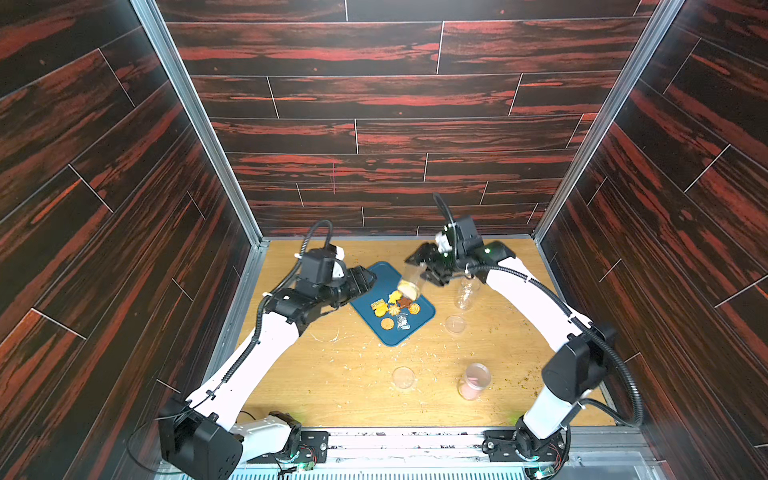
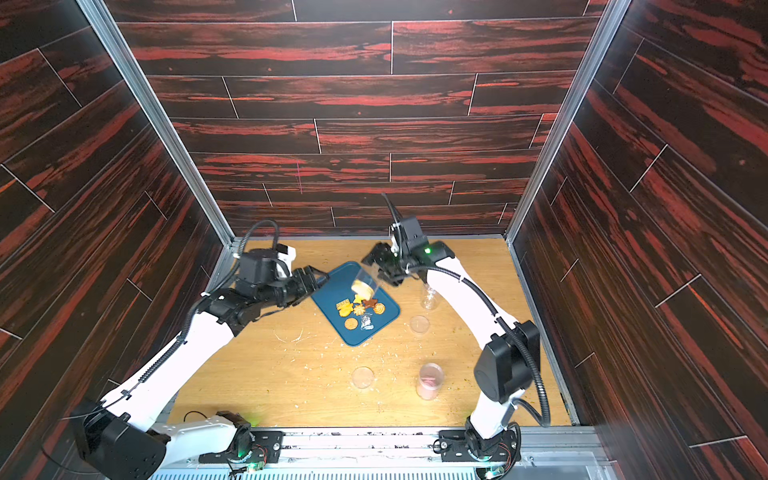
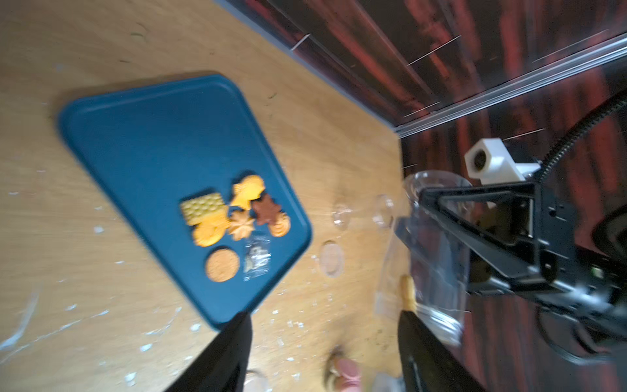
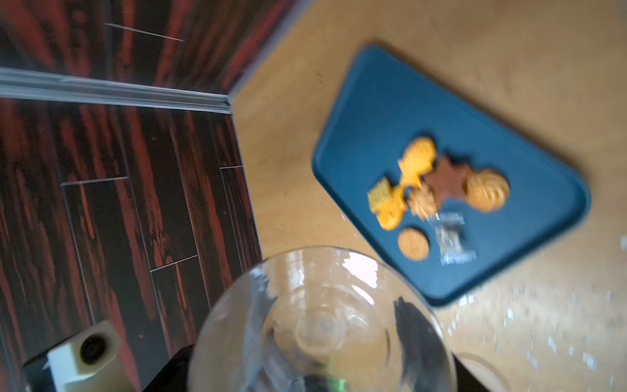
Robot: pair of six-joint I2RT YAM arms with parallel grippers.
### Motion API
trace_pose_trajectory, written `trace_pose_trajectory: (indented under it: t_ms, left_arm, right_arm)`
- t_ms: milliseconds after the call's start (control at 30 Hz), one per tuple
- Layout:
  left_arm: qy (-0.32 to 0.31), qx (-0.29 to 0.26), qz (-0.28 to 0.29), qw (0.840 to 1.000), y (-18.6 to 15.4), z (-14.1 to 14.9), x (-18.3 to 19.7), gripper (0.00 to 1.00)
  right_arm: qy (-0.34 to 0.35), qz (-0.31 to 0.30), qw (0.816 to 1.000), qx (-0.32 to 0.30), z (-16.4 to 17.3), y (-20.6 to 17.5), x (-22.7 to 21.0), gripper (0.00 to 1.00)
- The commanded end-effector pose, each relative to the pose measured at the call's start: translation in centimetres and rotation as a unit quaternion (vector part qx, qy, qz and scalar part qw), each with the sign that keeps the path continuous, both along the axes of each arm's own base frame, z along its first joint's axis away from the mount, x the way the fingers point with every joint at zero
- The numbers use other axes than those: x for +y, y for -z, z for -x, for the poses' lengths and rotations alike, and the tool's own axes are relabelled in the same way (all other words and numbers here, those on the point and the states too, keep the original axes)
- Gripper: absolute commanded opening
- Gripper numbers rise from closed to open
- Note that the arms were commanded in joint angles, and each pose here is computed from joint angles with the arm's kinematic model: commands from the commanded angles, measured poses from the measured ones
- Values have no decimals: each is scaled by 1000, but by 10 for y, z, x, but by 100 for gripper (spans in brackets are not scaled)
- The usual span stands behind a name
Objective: Pour the cookies out of the jar
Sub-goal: Pour the cookies in the jar onto the tray.
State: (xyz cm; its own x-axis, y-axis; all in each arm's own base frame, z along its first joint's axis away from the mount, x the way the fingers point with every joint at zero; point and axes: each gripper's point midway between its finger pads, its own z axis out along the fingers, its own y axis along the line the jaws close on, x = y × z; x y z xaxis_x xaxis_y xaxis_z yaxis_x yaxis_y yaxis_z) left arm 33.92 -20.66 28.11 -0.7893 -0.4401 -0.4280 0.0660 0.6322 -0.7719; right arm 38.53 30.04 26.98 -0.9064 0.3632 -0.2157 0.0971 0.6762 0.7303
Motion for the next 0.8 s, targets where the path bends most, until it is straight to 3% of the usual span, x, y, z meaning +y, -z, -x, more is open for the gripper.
trace_pose_trajectory:
  t_ms: [0,200,367,500,767]
  left_arm:
    - [37,-4,79,996,-20,1,-21,75]
    - [103,2,136,985,-39,3,-48,78]
    - [156,25,71,985,-16,15,-64,78]
    - [164,35,24,986,4,15,-60,78]
    - [178,30,27,983,1,7,-70,77]
  right_arm:
    - [-19,48,999,3,2,20,-2,70]
    - [-34,53,998,1,4,22,7,70]
    - [-39,37,999,3,2,14,15,70]
    - [-58,18,998,14,8,6,27,70]
    - [-87,-38,994,51,24,0,50,70]
